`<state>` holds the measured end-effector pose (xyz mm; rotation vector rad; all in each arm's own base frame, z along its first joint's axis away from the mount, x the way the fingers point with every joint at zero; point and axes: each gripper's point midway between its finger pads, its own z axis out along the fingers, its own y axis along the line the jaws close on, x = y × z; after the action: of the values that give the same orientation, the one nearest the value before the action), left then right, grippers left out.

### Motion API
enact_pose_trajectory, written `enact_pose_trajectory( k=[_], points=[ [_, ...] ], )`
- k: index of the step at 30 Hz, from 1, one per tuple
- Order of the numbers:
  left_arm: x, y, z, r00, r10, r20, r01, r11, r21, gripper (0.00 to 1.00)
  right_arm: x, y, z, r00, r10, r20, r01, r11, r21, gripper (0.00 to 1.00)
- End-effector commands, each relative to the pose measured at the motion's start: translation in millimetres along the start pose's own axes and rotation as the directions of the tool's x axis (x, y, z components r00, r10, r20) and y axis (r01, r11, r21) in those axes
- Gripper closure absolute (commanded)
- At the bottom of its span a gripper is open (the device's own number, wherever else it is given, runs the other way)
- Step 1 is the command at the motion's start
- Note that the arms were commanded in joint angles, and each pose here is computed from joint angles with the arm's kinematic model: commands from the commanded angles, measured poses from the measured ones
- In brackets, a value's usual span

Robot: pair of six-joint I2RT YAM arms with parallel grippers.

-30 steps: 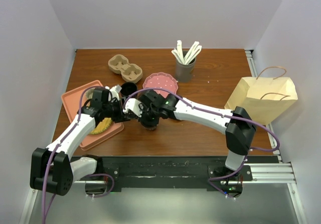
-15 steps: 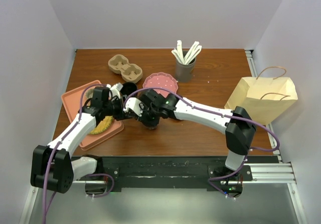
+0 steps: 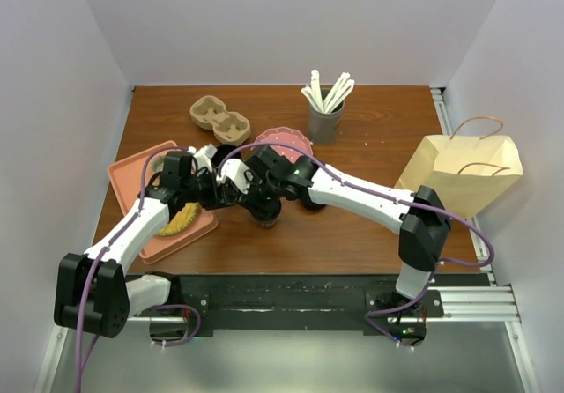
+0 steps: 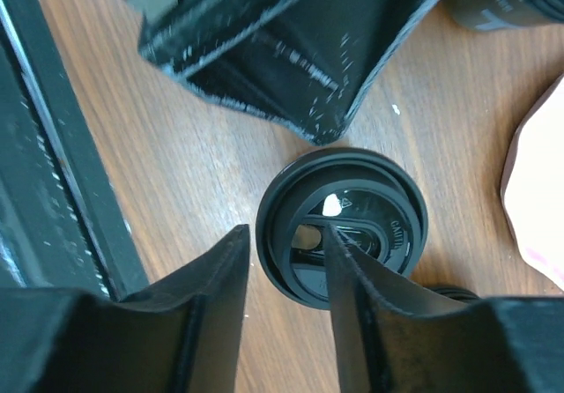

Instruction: Pack the takeout coffee

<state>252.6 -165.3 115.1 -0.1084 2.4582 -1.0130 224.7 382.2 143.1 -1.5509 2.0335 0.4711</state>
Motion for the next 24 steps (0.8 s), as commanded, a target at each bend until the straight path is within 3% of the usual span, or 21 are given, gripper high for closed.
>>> enact_pose_trajectory(
  k=[1, 7, 12, 16, 24],
  points=[
    [-7.6, -8.3, -0.2, 0.998, 0.05, 0.027, -0.052, 0.997, 0.055, 0.45, -44.5, -3.2, -43.8, 0.981, 0.111, 0.16, -0.109, 0.994, -0.021, 0.51],
    [-7.3, -14.1, 1.1, 0.997, 0.068, 0.036, -0.072, 0.992, 0.102, 0.44, -56.5, -34.0, -68.0, 0.895, 0.362, 0.261, -0.354, 0.932, -0.078, 0.43],
    [-4.7, -15.3, 3.4, 0.997, 0.074, 0.032, -0.077, 0.989, 0.125, 0.44, -28.3, -66.3, -62.5, 0.825, 0.541, 0.162, -0.53, 0.841, -0.108, 0.41],
    [-3.5, -15.2, 6.1, 0.997, 0.07, 0.024, -0.073, 0.988, 0.134, 0.44, -17.7, -64.6, -57.9, 0.79, 0.603, 0.111, -0.574, 0.791, -0.212, 0.32],
    [2.4, -11.3, 11.5, 0.998, 0.06, -0.003, -0.059, 0.99, 0.131, 0.45, 5.3, -57.3, -32.0, 0.767, 0.642, -0.008, -0.622, 0.739, -0.259, 0.39]
  ],
)
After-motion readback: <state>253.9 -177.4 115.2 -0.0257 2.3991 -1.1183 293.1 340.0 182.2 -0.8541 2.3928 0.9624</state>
